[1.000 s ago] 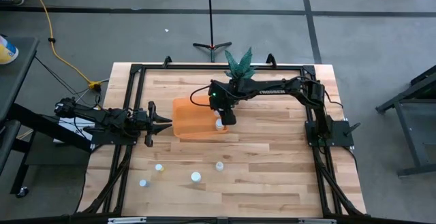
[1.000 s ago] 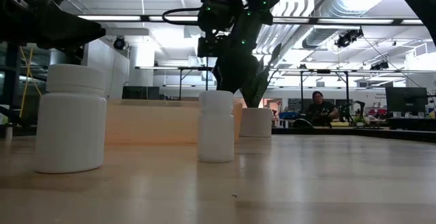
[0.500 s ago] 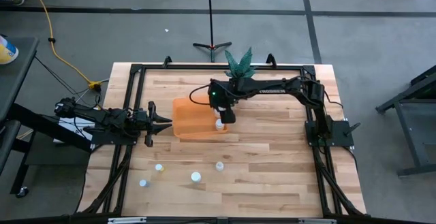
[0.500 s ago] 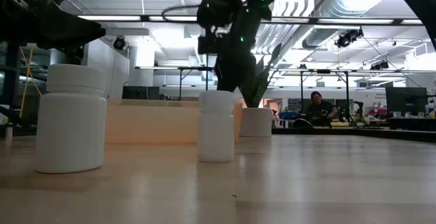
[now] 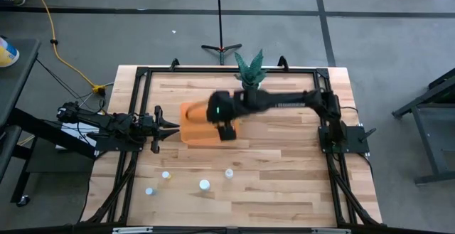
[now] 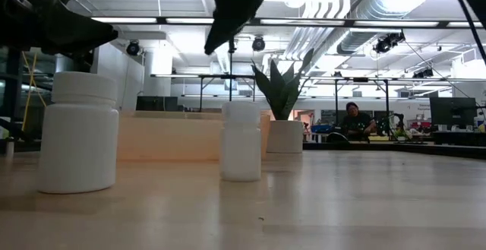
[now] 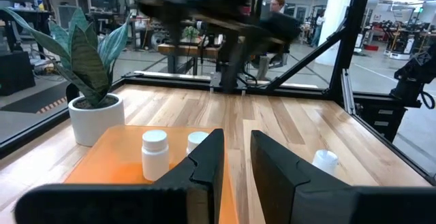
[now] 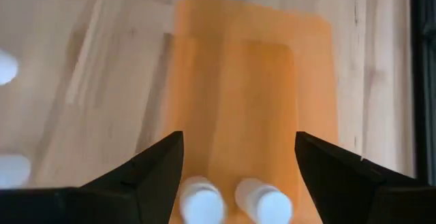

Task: Pick and place pill bottles into a basket
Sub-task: Put the transparent pill bottle in the orange bin

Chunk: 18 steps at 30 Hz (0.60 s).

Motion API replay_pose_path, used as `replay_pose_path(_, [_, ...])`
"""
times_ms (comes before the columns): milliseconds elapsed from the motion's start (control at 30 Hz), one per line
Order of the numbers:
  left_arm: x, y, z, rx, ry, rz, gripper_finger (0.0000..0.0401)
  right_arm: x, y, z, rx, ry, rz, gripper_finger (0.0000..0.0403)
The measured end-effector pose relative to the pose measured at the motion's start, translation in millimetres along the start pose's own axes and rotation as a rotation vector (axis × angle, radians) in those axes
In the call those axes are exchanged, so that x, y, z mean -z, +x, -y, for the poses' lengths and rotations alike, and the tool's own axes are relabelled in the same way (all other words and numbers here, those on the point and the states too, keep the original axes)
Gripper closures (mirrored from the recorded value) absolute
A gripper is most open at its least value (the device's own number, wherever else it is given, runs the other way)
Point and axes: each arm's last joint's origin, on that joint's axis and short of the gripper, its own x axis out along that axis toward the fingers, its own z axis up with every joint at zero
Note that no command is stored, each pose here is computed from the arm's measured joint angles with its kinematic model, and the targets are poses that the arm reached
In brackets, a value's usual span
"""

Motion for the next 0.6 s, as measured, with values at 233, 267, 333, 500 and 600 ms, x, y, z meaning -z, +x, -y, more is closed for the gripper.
replay_pose_path(233, [0.1,0.0,0.0,0.000,0.000,-0.001,0.0293,8.2,-5.4,-70.6,-0.046,0.010,0.003,0.0132])
replay_pose_path(267, [0.1,0.0,0.0,0.000,0.000,-0.001,0.0293,13.8,-4.9,-77.6,-0.032,0.024,0.008,0.0132])
replay_pose_path(333, [0.1,0.0,0.0,0.000,0.000,-0.001,0.0293,26.7,-6.4,-90.1,-0.005,0.046,0.042,0.0132])
replay_pose_path(500, [0.0,0.0,0.0,0.000,0.000,0.000,0.0293,57.9,-15.2,-110.2,-0.001,0.139,0.253,0.0132])
replay_pose_path(600, [0.0,0.0,0.0,0.000,0.000,0.000,0.0293,69.7,-17.3,-121.0,-0.114,0.121,0.446,0.0132])
